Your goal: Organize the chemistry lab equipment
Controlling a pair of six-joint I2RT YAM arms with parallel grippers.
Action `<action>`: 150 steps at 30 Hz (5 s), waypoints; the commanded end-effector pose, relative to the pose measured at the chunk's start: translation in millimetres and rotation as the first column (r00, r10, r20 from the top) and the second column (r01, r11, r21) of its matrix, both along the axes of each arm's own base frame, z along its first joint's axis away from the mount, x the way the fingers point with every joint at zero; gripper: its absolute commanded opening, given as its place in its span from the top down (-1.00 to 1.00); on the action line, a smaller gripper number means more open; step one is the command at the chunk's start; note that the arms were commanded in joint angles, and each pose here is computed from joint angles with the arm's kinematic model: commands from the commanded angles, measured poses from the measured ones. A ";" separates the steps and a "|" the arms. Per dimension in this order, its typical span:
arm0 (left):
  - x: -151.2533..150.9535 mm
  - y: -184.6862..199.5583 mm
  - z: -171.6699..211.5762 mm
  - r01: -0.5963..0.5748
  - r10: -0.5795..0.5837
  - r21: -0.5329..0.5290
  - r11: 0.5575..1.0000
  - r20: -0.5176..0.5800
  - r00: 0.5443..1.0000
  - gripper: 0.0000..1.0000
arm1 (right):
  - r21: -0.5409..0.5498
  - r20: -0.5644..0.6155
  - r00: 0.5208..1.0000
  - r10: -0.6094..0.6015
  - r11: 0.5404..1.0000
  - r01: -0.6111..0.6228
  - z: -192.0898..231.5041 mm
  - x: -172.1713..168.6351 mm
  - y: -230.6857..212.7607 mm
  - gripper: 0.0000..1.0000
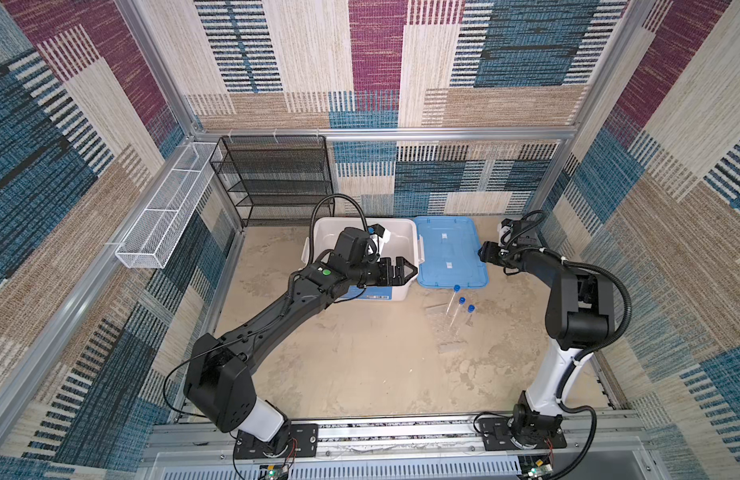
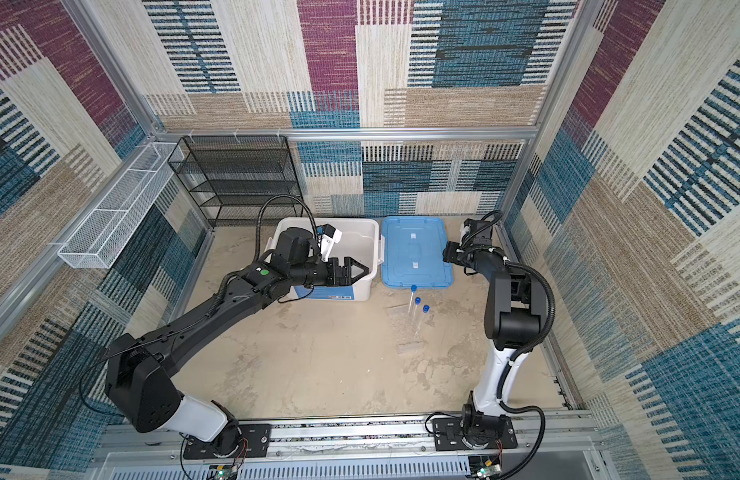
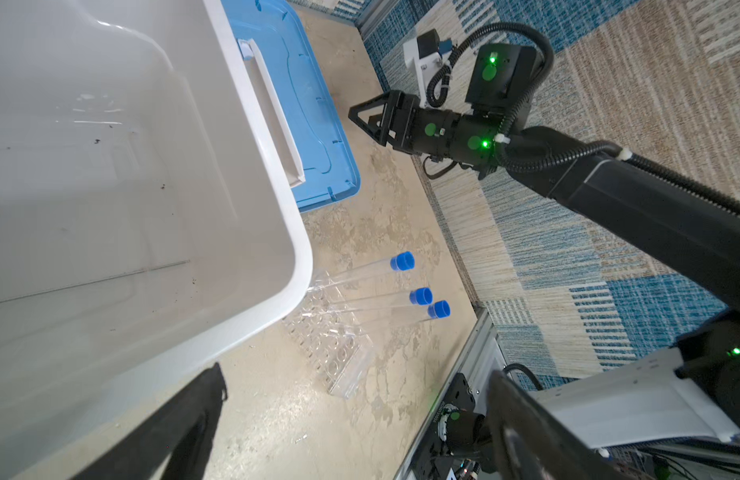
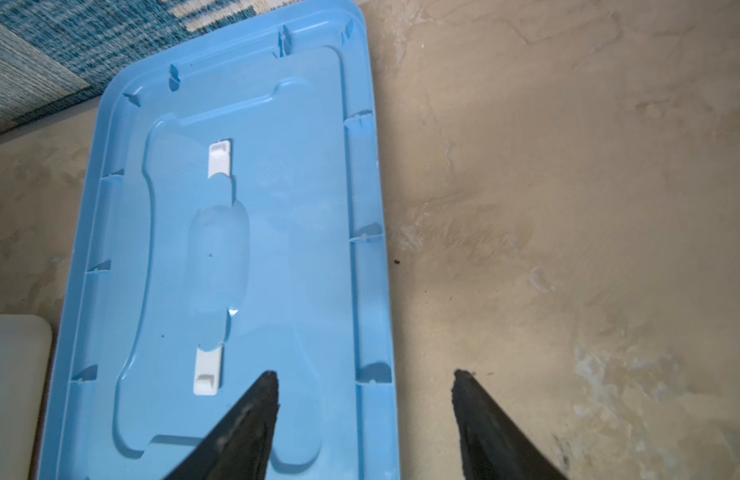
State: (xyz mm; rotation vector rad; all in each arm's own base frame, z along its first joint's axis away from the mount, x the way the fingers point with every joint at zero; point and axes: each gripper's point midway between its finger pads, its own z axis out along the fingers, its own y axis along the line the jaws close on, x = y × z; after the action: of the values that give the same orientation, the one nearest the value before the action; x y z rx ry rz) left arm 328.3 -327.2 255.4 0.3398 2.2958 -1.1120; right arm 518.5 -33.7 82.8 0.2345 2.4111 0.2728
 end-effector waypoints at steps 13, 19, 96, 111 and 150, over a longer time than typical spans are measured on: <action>-7.4 -18.8 -20.2 0.021 -0.020 0.050 0.999 -0.021 1.000 -0.98 | -0.049 -0.077 0.997 0.029 0.998 -0.033 -41.3 12.4 -6.2 0.33; -7.3 -22.7 -20.6 0.029 -0.028 0.058 0.998 -0.015 1.000 -0.98 | -0.052 -0.070 0.997 0.025 0.998 -0.028 -43.8 16.6 -7.6 0.49; 23.8 -5.2 126.7 0.117 -0.045 -0.117 0.986 0.488 0.872 -0.99 | -0.011 0.700 0.699 0.144 0.982 -0.190 345.7 -109.6 66.6 1.00; 25.4 -10.6 130.7 0.133 -0.013 -0.211 0.968 0.491 0.871 -0.62 | 0.034 0.692 0.698 0.184 0.958 -0.286 329.7 -113.6 94.5 1.00; 37.3 10.4 116.9 0.062 0.048 -0.299 0.952 0.345 0.937 0.70 | 0.035 0.637 0.743 0.207 0.955 -0.296 284.6 -90.7 117.9 1.00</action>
State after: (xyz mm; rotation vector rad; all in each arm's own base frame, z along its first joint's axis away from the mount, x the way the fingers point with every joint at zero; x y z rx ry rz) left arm 369.7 -316.1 361.2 0.3463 1.8212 -1.2786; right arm 426.2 78.1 357.6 -0.1037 1.7893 0.5198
